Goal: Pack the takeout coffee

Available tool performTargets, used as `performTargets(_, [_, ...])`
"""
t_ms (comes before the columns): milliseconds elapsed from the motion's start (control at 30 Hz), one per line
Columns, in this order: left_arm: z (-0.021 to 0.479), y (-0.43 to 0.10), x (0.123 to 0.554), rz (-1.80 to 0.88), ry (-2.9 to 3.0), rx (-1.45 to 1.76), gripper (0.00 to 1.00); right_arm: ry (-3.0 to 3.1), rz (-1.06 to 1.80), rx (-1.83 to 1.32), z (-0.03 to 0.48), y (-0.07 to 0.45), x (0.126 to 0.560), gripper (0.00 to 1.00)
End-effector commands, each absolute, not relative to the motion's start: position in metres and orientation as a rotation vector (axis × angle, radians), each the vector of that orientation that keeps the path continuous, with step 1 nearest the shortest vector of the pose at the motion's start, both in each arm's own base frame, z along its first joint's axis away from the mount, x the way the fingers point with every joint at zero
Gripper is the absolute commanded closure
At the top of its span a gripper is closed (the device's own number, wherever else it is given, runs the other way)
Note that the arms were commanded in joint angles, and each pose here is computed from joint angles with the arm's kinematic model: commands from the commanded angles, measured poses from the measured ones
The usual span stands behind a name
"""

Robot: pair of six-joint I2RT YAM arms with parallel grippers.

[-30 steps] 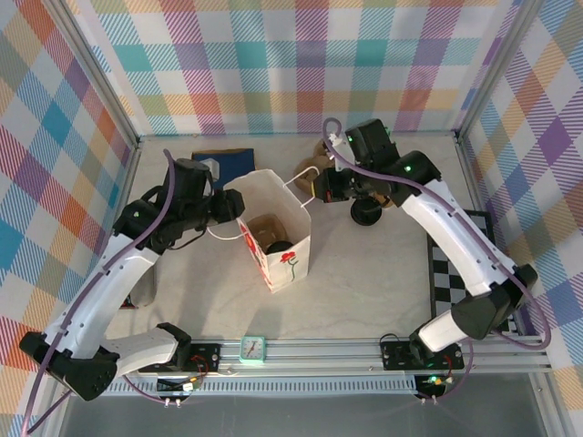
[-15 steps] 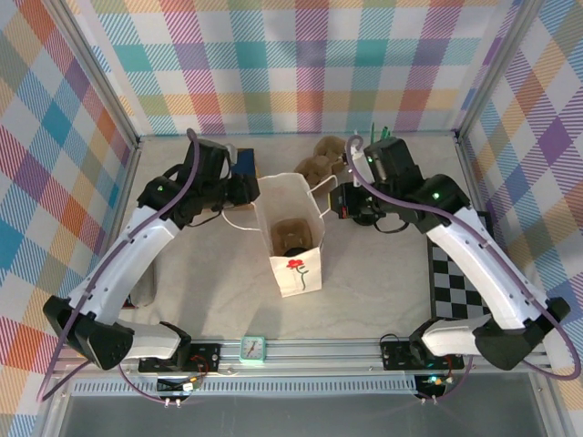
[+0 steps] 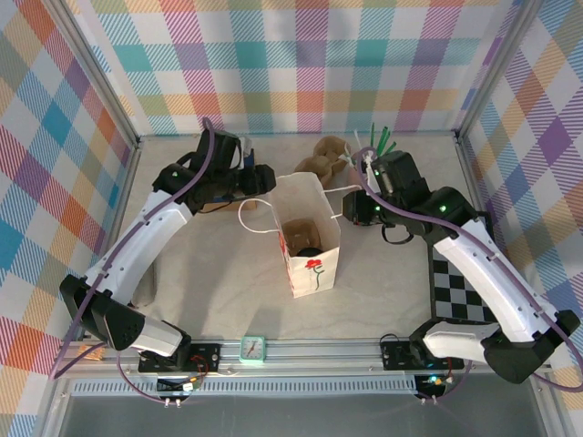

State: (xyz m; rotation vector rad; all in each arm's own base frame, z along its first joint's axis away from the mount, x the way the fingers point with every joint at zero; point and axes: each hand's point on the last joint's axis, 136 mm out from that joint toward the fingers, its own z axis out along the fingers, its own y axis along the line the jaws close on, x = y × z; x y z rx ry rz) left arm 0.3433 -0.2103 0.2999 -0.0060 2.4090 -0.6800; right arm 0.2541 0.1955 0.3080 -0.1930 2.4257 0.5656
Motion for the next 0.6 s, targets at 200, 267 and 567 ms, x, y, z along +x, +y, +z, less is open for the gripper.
performTargets(200, [0.359, -0.189, 0.337, -0.652, 2.233, -0.002, 0.22, 2.355, 0.507, -0.303, 0.345, 0.190, 0.254, 0.10])
performTargets(267, [0.369, -0.181, 0.332, -0.659, 2.172, -0.017, 0.22, 2.332, 0.478, -0.319, 0.357, 0.187, 0.256, 0.08])
performTargets(567, [0.365, -0.150, 0.289, -0.671, 2.045, -0.065, 0.19, 2.297, 0.333, -0.159, 0.384, 0.146, 0.300, 0.08])
